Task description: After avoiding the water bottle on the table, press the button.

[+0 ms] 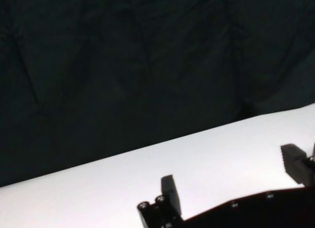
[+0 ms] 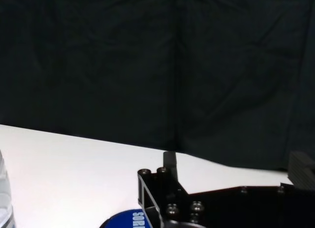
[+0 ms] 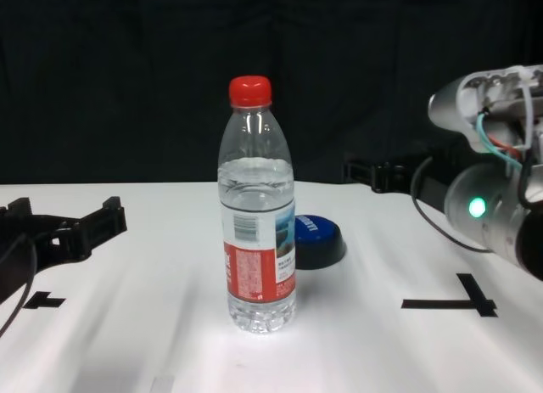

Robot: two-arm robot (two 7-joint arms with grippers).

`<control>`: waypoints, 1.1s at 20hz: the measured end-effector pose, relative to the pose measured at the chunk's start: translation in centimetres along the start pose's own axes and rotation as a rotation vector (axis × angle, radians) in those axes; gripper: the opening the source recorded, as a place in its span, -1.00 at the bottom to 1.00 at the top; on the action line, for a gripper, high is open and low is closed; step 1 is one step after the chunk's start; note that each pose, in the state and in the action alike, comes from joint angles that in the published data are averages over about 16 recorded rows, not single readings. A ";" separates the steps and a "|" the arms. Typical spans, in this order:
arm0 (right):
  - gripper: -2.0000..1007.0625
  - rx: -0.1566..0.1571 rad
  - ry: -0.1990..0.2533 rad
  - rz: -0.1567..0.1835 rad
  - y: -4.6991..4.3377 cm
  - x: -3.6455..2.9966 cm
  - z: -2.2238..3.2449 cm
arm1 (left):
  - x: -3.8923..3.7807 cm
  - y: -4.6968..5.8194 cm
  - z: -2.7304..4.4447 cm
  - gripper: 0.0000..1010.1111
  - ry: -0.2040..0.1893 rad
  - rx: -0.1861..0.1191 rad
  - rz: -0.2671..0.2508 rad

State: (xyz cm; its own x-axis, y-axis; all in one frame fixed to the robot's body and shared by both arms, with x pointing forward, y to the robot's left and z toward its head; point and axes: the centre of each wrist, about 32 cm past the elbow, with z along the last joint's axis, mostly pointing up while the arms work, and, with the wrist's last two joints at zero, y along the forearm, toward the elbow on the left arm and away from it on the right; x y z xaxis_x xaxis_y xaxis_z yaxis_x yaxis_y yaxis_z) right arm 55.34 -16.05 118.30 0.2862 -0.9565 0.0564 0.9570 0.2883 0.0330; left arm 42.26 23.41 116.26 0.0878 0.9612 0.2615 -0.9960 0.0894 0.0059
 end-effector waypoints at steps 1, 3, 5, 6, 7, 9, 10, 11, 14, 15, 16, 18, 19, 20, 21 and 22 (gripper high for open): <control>0.99 0.000 0.001 0.000 -0.18 0.00 0.00 | 0.00 0.0 0.00 0.99 0.000 0.000 0.000; 0.99 -0.001 0.004 -0.001 -0.53 0.01 0.03 | 0.00 0.0 0.00 0.99 0.000 0.000 0.000; 0.99 -0.001 0.006 -0.002 -0.86 0.00 0.04 | 0.00 0.0 0.00 0.99 0.000 0.000 0.000; 0.99 -0.001 0.007 -0.002 -1.02 0.00 0.05 | 0.00 0.0 0.00 0.99 0.000 0.000 0.000; 0.99 -0.002 0.008 -0.003 -1.19 0.00 0.06 | 0.00 0.0 0.00 0.99 0.000 0.000 0.000; 0.99 -0.002 0.010 -0.003 -1.51 -0.01 0.08 | 0.00 0.0 0.00 0.99 0.000 0.000 0.000; 0.99 -0.002 0.011 -0.004 -1.68 -0.02 0.09 | 0.00 0.0 0.00 0.99 0.000 0.000 0.000; 0.99 -0.003 0.012 -0.004 -1.84 -0.02 0.10 | 0.00 0.0 0.00 0.99 0.000 0.000 0.000; 0.99 -0.003 0.013 -0.005 -2.32 -0.04 0.14 | 0.00 0.0 0.00 0.99 0.000 0.000 0.000; 0.99 -0.003 0.013 -0.005 -2.48 -0.05 0.15 | 0.00 0.0 0.00 0.99 0.000 0.000 0.000; 0.99 -0.004 0.014 -0.005 -2.64 -0.05 0.17 | 0.00 0.0 0.00 0.99 0.000 0.000 0.000; 0.99 -0.004 0.014 -0.005 -2.95 -0.06 0.19 | 0.00 0.0 0.00 0.99 0.000 0.000 0.000; 0.99 -0.004 0.014 -0.005 -3.10 -0.06 0.20 | 0.00 0.0 0.00 0.99 0.000 0.000 0.000; 0.99 -0.004 0.014 -0.005 -3.25 -0.07 0.21 | 0.00 0.0 0.00 0.99 0.000 0.000 0.000; 0.99 -0.004 0.014 -0.005 -3.40 -0.06 0.22 | 0.00 0.0 0.00 0.99 0.000 0.000 0.000; 0.99 -0.005 0.014 -0.005 -3.55 -0.06 0.23 | 0.00 0.0 0.00 0.99 0.000 0.000 0.000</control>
State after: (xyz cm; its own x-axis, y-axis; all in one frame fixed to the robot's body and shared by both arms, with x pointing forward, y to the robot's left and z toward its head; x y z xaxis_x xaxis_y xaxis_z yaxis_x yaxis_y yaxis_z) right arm 51.92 -17.00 118.41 0.2824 -0.9583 0.0426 0.9585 0.2837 0.0287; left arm 42.26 23.41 116.26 0.0878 0.9612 0.2615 -0.9960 0.0894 0.0060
